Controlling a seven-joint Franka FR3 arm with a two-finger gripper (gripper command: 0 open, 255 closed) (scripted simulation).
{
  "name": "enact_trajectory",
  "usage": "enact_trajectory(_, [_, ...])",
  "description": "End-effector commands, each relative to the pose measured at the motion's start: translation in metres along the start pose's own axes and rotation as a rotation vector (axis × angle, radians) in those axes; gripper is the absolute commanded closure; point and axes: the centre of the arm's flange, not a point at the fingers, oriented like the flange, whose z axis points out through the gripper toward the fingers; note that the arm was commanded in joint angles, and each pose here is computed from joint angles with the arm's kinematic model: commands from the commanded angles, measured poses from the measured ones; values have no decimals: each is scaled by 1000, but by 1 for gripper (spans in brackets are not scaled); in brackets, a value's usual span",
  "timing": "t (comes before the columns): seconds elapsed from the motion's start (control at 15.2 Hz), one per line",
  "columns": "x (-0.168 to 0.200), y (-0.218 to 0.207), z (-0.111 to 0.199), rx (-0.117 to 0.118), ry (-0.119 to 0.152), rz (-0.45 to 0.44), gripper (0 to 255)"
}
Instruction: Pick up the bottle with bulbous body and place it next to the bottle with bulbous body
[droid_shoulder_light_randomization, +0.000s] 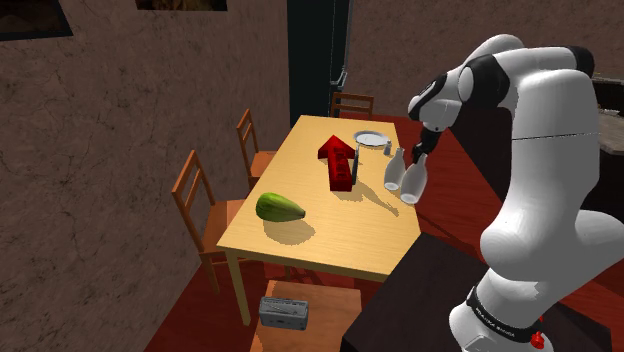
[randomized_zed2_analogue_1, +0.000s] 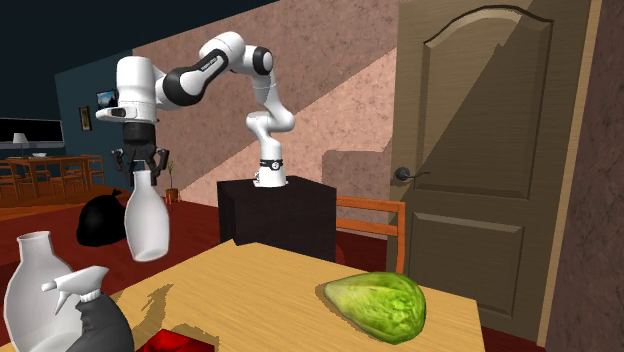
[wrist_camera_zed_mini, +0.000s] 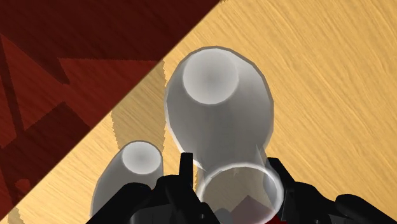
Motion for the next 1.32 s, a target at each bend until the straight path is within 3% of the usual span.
enact_trajectory(0.0, [-1,0,11,-1,1,0,255])
enact_trajectory(0.92, [-10,0,85,-1,1,0,255])
enact_trajectory(1.25, [-10,0,87,-1,1,0,255])
